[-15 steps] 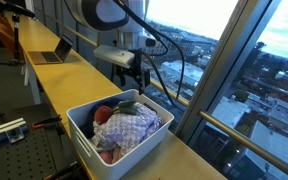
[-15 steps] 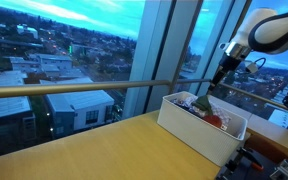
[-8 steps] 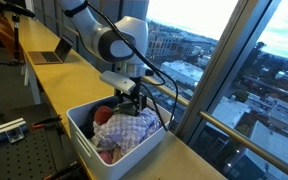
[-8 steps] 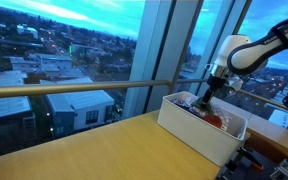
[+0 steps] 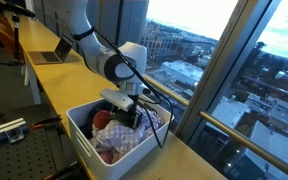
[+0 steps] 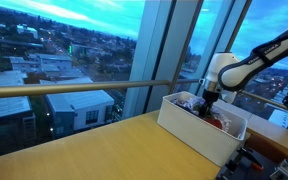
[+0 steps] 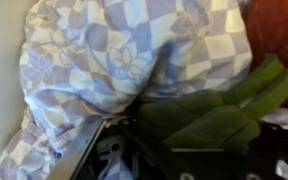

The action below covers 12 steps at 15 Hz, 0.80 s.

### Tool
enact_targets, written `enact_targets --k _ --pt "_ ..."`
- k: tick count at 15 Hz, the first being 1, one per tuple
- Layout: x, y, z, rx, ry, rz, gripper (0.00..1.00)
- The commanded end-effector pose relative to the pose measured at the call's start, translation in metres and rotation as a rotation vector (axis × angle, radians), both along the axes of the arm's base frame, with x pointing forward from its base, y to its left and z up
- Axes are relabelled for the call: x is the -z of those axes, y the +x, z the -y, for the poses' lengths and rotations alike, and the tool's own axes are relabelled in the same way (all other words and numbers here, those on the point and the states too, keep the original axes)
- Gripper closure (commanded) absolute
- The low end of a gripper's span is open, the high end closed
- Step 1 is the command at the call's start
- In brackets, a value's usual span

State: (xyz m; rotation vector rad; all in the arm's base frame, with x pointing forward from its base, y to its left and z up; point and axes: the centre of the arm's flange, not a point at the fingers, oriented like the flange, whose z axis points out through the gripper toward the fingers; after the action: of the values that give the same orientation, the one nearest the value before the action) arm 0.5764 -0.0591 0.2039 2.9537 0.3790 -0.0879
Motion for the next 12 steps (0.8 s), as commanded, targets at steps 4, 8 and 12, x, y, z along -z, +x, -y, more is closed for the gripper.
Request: enact_targets --k 4,8,12 --pt "-0.049 -0.001 -0.029 -0.004 0.021 0.010 0.78" --pt "-0.136 -0.004 -0.038 0.023 0.061 0.029 1.00" --pt "-0.232 -0.003 -0.058 0.039 0.096 0.109 0.97"
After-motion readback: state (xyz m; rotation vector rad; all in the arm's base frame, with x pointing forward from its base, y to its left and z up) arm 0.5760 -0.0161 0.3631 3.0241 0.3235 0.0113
